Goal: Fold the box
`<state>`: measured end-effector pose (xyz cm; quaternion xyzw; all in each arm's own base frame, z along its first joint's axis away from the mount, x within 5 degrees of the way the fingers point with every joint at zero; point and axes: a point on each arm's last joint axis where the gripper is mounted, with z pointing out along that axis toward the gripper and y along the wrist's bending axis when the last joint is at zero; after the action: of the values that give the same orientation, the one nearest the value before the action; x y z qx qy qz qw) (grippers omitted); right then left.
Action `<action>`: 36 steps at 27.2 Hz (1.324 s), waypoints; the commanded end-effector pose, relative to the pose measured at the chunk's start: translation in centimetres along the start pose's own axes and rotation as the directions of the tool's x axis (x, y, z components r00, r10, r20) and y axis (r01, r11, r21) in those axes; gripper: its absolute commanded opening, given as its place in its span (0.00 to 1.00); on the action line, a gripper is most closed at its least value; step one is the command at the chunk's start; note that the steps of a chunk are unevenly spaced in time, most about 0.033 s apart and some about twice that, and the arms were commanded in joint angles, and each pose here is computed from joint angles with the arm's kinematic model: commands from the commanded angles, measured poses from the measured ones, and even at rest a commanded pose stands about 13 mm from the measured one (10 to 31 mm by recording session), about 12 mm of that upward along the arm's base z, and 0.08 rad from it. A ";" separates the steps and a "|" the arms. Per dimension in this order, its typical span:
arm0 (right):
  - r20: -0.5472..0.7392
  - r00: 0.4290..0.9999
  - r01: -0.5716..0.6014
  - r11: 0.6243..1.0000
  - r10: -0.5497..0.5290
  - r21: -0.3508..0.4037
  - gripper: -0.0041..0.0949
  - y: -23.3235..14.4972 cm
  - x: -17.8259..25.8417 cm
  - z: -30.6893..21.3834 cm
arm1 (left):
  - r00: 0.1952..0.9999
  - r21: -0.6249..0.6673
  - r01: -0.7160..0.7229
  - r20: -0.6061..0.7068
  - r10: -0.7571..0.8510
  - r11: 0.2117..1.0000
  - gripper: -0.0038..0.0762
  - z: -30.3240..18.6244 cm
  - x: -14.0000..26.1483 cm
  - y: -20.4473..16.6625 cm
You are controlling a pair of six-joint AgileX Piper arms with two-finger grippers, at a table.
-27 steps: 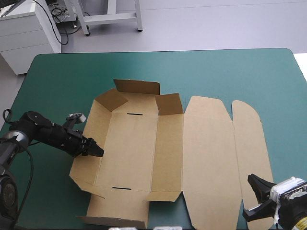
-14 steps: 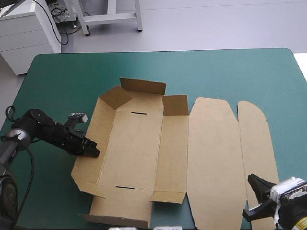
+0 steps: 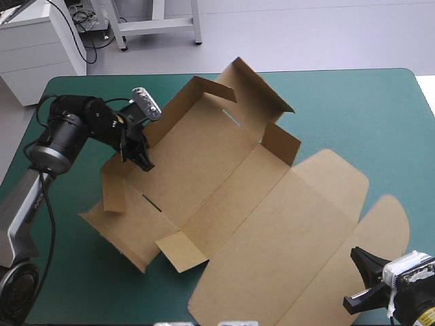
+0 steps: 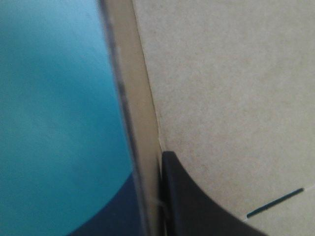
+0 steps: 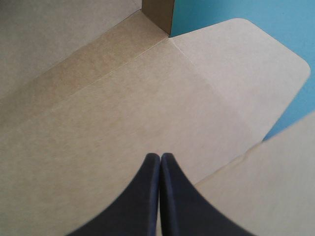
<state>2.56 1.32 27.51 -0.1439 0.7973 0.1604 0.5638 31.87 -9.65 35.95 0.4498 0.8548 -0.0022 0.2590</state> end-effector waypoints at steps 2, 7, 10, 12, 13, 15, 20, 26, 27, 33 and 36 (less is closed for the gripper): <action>0.087 0.996 0.008 1.000 -0.008 0.000 0.03 0.1 -1.4 -0.3 | 0.928 -0.301 -0.312 0.107 0.357 0.901 0.04 -4.1 -5.8 -2.2; 0.087 0.996 0.008 1.000 -0.008 0.000 0.03 0.1 -1.4 -0.3 | 0.753 -0.525 -0.542 0.044 0.657 0.656 0.04 -5.0 -10.0 -6.8; 0.087 0.996 0.008 1.000 -0.008 0.000 0.03 0.1 -1.4 -0.3 | 0.718 -0.585 -0.552 0.029 0.696 0.594 0.04 -5.4 -11.0 -8.2; 0.087 0.996 0.008 1.000 -0.008 0.000 0.03 0.1 -1.4 -0.3 | 0.722 -0.532 -0.585 0.002 0.692 0.612 0.04 -4.7 -10.7 -9.3; 0.087 0.996 0.008 1.000 -0.008 0.000 0.03 0.1 -1.4 -0.3 | 0.719 -0.506 -0.606 -0.019 0.694 0.614 0.04 -4.1 -10.4 -9.8; 0.087 0.996 0.008 1.000 -0.008 0.000 0.03 0.1 -1.4 -0.3 | 0.706 -0.471 -0.642 -0.055 0.706 0.605 0.04 -3.1 -9.8 -10.6; 0.087 0.996 0.008 1.000 -0.008 0.000 0.03 0.1 -1.4 -0.3 | 0.681 -0.532 -0.657 -0.114 0.723 0.535 0.04 0.1 -8.2 -12.2; 0.087 0.996 0.008 1.000 -0.008 0.000 0.03 0.1 -1.4 -0.3 | 0.727 -0.571 -0.606 -0.116 0.676 0.554 0.04 2.9 -5.2 -13.0; 0.087 0.996 0.008 1.000 -0.008 0.000 0.03 0.1 -1.4 -0.3 | 0.749 -0.580 -0.587 -0.125 0.651 0.564 0.04 3.0 -4.7 -12.9; 0.088 0.996 0.028 0.999 -0.030 0.018 0.03 0.0 -1.4 -0.3 | 0.720 -0.603 -0.610 -0.151 0.677 0.514 0.04 3.5 -4.4 -12.9; 0.088 0.996 0.031 0.999 -0.033 0.021 0.03 -0.1 -1.4 -0.3 | 0.729 -0.604 -0.603 -0.150 0.668 0.521 0.04 3.5 -4.3 -12.9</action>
<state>2.61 1.25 27.45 -0.1456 0.7976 0.1529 0.5650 25.73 -22.54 31.00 0.6496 0.5352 0.3380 0.4211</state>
